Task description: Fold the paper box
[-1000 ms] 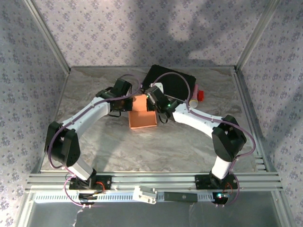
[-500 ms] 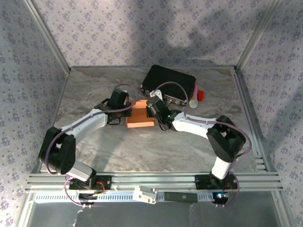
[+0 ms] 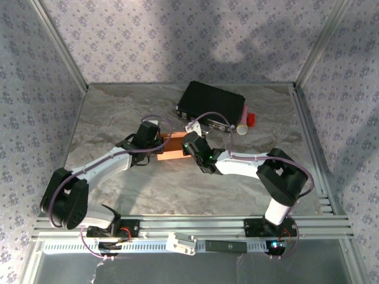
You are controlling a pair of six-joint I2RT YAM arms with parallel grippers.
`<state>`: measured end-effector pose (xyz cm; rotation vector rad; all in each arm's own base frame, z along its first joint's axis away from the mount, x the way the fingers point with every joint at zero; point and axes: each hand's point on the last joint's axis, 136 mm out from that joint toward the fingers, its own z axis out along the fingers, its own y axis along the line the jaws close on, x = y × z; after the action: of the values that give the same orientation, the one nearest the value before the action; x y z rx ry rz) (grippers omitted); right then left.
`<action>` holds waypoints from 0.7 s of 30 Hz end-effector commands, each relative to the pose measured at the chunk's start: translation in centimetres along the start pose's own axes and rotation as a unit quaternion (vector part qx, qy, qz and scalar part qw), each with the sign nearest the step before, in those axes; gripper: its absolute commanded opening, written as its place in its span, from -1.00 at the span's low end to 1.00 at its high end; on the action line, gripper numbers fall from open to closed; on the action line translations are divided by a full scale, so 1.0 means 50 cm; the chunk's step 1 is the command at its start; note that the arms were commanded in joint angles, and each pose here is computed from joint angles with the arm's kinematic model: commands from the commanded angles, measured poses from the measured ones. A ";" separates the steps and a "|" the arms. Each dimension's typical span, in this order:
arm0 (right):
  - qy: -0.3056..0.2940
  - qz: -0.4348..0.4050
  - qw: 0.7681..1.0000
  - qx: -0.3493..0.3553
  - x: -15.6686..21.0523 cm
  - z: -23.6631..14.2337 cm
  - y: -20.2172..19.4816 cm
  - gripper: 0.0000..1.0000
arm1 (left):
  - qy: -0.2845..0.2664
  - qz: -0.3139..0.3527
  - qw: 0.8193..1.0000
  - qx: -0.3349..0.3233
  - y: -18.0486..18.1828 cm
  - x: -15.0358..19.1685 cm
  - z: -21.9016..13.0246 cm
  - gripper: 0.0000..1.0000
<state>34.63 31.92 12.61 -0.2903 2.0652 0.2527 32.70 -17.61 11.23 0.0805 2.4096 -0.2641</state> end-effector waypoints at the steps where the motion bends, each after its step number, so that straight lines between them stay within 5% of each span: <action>1: -0.004 -0.026 0.997 -0.066 0.020 -0.028 0.076 -1.00 | -0.066 0.010 0.991 0.116 -0.119 -0.050 -0.045 -0.96; 10: -0.003 -0.042 0.998 -0.055 0.054 -0.059 0.079 -0.87 | -0.082 0.014 0.993 0.079 -0.096 0.026 -0.031 -0.96; 17: 0.002 -0.004 0.998 -0.057 0.048 -0.109 0.080 -0.20 | -0.096 0.016 0.994 0.055 -0.088 0.049 -0.030 -0.96; 21: 0.010 0.020 0.997 -0.079 0.045 -0.143 0.097 -0.01 | -0.099 0.020 0.994 0.039 -0.089 0.058 -0.029 -0.97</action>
<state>28.42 31.89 12.68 -0.3404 2.0721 0.2641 29.35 -19.29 9.99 0.1049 2.2411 -0.2254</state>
